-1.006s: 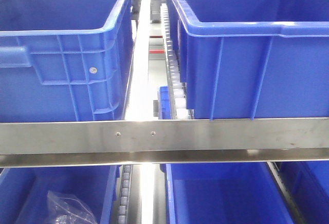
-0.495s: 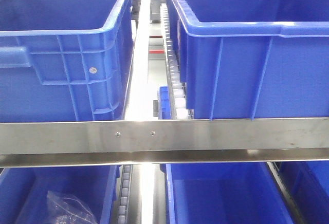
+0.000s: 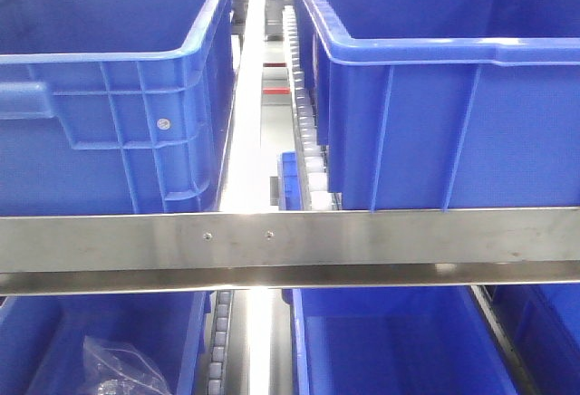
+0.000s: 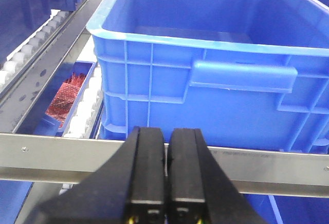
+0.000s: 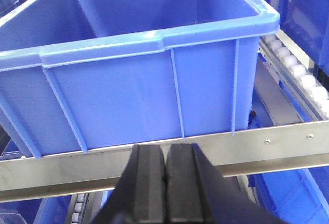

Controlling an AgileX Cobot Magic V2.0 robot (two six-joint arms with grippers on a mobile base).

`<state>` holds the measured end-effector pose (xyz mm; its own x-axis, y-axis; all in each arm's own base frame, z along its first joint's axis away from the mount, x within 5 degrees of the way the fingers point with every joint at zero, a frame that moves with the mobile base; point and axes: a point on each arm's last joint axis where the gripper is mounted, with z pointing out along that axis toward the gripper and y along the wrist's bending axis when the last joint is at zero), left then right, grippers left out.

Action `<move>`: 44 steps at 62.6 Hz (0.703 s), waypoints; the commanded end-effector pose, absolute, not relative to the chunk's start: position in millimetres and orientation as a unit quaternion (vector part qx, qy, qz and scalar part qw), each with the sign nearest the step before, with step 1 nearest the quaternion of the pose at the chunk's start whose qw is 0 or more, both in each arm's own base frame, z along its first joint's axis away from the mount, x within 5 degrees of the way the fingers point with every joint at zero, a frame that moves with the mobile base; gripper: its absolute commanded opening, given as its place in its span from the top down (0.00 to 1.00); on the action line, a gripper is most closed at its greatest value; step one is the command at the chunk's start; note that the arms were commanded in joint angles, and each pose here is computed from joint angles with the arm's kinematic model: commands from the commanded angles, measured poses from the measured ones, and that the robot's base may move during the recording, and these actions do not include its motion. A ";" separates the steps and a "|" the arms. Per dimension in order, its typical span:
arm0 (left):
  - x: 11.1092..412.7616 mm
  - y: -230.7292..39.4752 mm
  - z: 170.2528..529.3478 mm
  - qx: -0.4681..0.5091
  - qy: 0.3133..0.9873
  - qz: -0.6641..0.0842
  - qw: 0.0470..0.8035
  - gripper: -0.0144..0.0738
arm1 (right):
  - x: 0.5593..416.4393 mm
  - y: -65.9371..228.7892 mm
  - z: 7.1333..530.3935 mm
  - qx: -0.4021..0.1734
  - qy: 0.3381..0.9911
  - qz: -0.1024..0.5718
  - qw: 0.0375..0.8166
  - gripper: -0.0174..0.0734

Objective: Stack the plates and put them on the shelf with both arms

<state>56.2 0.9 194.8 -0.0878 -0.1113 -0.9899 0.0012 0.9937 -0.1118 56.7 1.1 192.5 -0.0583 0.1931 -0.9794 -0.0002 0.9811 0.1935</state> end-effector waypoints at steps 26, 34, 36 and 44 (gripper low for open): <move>55.8 -2.4 195.4 0.009 0.711 -0.025 0.703 0.72 | 54.2 0.0 208.0 0.065 0.677 0.068 0.730 0.75; 55.8 -2.4 195.4 0.009 0.711 -0.025 0.703 0.72 | 54.2 0.0 208.0 0.065 0.677 0.068 0.730 0.75; 55.8 -2.4 195.4 0.009 0.711 -0.025 0.703 0.72 | 54.2 0.0 208.0 0.065 0.677 0.068 0.730 0.75; 55.8 -2.4 195.4 0.009 0.711 -0.025 0.703 0.72 | 54.2 0.0 208.0 0.065 0.677 0.068 0.730 0.75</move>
<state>56.1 -1.5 194.4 -0.0923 -0.0103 -0.9957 0.0367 0.9992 -0.0137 56.7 1.1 192.7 -0.0562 0.1932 -0.9796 -0.0004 0.9811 0.1935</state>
